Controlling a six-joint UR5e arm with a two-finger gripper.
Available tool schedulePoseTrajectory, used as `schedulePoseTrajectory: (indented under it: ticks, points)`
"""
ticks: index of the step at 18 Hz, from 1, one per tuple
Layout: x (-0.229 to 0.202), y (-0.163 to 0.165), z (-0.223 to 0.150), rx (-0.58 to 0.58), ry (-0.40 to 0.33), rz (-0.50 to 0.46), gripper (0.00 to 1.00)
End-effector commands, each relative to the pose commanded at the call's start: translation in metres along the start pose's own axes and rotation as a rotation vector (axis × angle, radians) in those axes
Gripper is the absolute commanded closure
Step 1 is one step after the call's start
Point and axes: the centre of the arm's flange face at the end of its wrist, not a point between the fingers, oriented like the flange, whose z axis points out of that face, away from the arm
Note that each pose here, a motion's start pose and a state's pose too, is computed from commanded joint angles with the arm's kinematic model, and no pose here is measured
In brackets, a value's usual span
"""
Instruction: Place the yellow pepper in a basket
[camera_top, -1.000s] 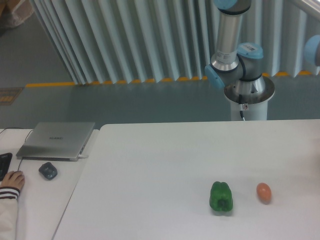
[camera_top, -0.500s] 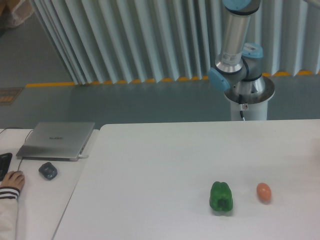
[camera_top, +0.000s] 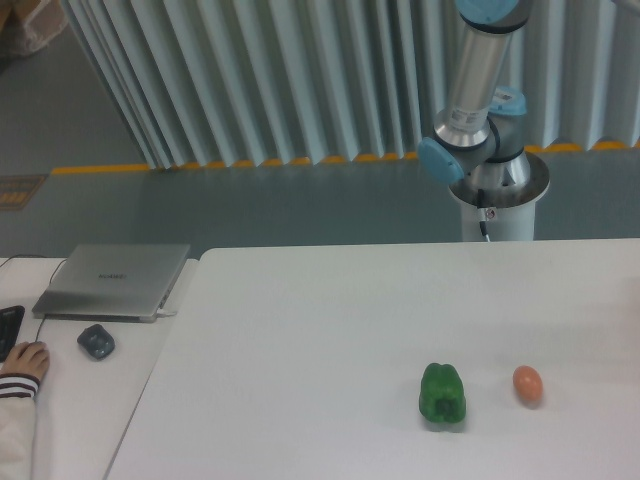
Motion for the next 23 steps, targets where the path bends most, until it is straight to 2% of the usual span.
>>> schedulePoseTrajectory:
  ticks: [3,9,12,16,17,19,21,23]
  points:
    - [-0.027,-0.023,0.004,0.054,-0.057,-0.112,0.0]
    - [-0.06,-0.055,-0.004,0.052,-0.065,-0.219,0.0]
    - [-0.077,-0.083,-0.008,0.028,-0.048,-0.289,0.0]
    - [-0.098,-0.126,-0.014,-0.129,0.05,-0.238,0.0]
    - [-0.11,-0.155,-0.015,-0.175,0.07,-0.227,0.0]
    - [-0.121,-0.184,-0.015,-0.169,0.056,-0.295,0.0]
    - [-0.125,-0.201,-0.018,-0.156,0.044,-0.294,0.0]
    - [-0.122,-0.207,-0.016,-0.137,0.076,-0.289,0.0]
